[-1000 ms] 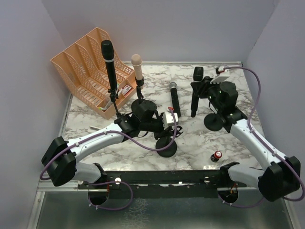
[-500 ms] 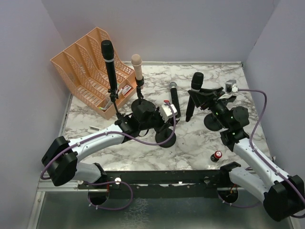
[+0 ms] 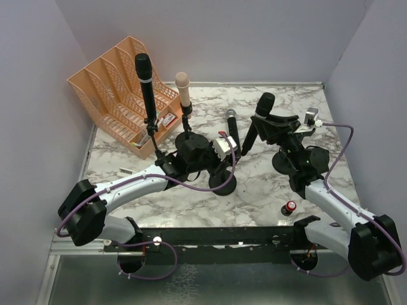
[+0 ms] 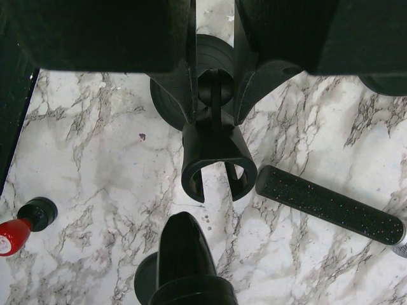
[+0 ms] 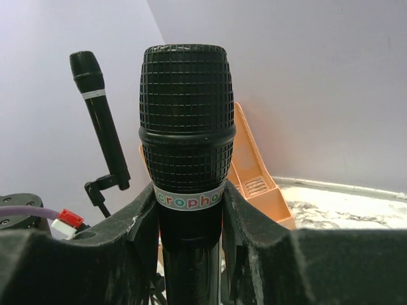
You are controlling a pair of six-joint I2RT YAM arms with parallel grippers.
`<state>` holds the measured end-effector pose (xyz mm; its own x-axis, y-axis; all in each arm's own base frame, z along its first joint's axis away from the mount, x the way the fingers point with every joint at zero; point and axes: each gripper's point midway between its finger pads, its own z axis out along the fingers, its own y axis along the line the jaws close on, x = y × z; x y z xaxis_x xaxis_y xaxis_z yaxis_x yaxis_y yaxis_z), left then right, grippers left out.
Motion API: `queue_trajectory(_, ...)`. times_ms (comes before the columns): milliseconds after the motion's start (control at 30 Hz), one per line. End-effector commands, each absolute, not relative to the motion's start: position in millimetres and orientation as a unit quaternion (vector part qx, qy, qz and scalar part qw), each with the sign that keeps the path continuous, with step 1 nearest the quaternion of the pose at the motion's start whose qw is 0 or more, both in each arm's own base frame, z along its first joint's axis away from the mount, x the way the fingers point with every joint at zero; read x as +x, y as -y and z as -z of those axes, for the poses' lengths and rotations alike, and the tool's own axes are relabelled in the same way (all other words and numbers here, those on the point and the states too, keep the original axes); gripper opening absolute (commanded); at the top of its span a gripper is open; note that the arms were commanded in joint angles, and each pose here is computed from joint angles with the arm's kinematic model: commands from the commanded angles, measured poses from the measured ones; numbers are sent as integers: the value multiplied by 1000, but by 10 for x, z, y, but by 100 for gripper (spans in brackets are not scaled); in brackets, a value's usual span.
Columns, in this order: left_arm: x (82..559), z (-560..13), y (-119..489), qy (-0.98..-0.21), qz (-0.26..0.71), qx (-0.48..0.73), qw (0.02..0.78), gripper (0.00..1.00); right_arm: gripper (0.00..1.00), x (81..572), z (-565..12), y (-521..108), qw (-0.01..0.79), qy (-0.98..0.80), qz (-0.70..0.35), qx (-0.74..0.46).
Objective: Attach the microphones to the stand
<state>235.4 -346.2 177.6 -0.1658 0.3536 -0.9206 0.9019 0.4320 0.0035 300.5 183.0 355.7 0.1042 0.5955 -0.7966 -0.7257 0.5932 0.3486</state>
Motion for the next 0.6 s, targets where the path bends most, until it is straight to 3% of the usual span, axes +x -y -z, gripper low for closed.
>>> queue_trajectory(0, 2427, -1899, 3517, -700, 300, 426, 489, 0, 7, 2996, -3800, -1804, 761, -452, -462, -61)
queue_trajectory(567, 2416, -1863, 3512, -704, 307, 415, 487, 0, 6, 3136, -3339, -1909, 733, -477, -483, -41)
